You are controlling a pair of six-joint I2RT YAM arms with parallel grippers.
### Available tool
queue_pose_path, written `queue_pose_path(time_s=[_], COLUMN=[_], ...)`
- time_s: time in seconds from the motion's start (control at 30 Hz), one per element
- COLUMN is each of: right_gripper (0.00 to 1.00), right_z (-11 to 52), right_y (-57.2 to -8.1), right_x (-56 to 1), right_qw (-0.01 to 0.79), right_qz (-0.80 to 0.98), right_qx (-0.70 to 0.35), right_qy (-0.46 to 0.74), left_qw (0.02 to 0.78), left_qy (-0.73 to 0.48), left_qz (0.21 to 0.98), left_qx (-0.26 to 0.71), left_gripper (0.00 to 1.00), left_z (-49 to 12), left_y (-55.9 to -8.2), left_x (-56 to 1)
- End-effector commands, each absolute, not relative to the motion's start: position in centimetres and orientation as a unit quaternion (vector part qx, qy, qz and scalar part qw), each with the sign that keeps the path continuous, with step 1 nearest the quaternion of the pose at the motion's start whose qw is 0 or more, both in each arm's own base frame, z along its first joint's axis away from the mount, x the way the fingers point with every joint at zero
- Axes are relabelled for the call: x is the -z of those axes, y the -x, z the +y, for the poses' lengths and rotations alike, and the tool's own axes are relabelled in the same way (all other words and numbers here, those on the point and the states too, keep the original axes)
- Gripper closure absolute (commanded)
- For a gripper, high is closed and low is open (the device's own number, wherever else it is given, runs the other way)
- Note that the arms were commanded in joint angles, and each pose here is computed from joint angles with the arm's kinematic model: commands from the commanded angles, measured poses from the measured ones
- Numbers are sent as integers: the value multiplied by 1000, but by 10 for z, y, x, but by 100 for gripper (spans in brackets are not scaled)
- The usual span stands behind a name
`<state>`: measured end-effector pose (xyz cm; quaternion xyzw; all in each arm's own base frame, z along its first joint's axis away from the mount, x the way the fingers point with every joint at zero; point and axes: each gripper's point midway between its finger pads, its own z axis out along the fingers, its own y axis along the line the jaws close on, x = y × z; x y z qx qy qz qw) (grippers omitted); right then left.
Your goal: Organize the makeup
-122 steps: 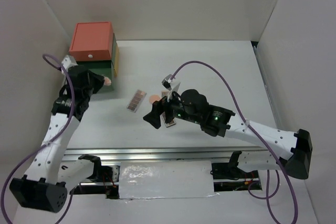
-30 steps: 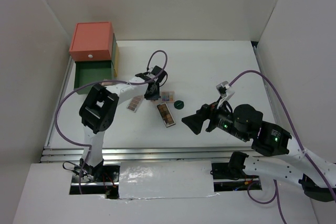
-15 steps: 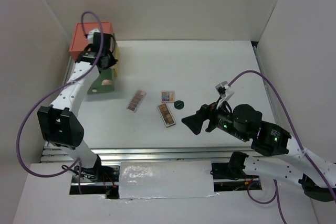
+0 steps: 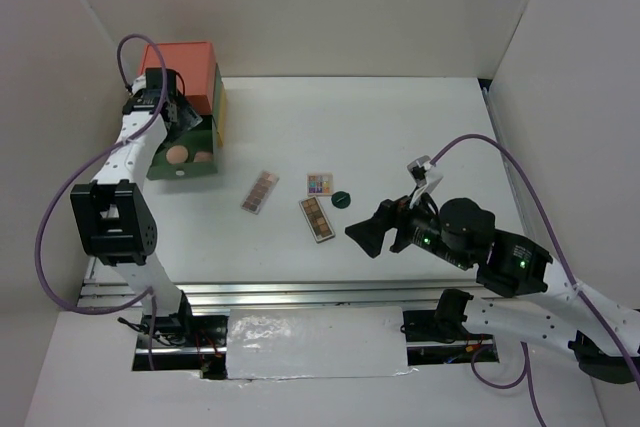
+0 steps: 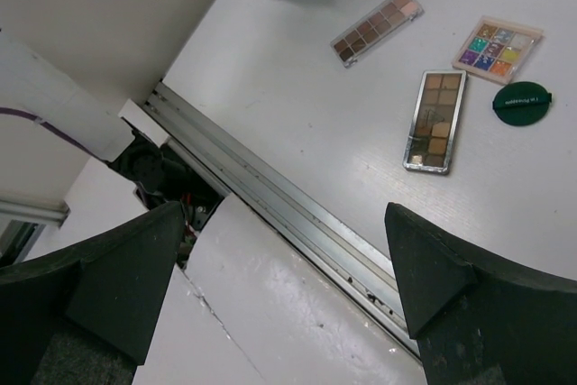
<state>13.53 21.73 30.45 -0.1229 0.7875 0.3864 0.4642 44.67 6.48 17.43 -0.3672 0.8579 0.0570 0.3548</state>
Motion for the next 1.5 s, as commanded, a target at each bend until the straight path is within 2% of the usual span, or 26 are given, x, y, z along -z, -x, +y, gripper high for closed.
queue_pose_path(time_s=[0.0,0.1,0.13,0.17,0.23,0.33,0.43,0.53,0.7,1.1,1.47], right_gripper=[0,0,0,0,0,0,0,0,0,0,0], right_z=[217,214,212,209,193,156,130,115,112,123,123], right_y=[-137,-140,-142,-144,-156,-166,-163,-157,-150,-148,-147], right_x=[-316,-315,-314,-313,-313,-322,-328,-336,-337,-331,-334], right_qw=[474,479,483,486,504,526,541,548,541,537,539], right_qz=[781,782,783,784,789,775,754,740,744,749,746], right_qx=[-389,-382,-377,-375,-348,-341,-350,-364,-372,-376,-380], right_qy=[123,115,108,95,45,-76,-126,-141,-127,-95,-94], left_qw=[381,415,441,458,467,439,425,402,358,320,294], left_qy=[376,339,313,259,202,69,-36,-115,-164,-177,-179], left_qz=[844,844,841,849,859,887,890,898,913,929,937], left_qx=[-39,2,15,43,50,123,161,138,105,49,56], left_gripper=[0,1,1,1,1,1,1,1,1,3,20], left_z=[61,29,5,-47,-97,-218,-304,-354,-385,-380,-379], left_y=[-448,-445,-450,-445,-437,-408,-376,-358,-361,-380,-373], left_x=[-196,-225,-240,-256,-264,-240,-212,-179,-118,-60,-36])
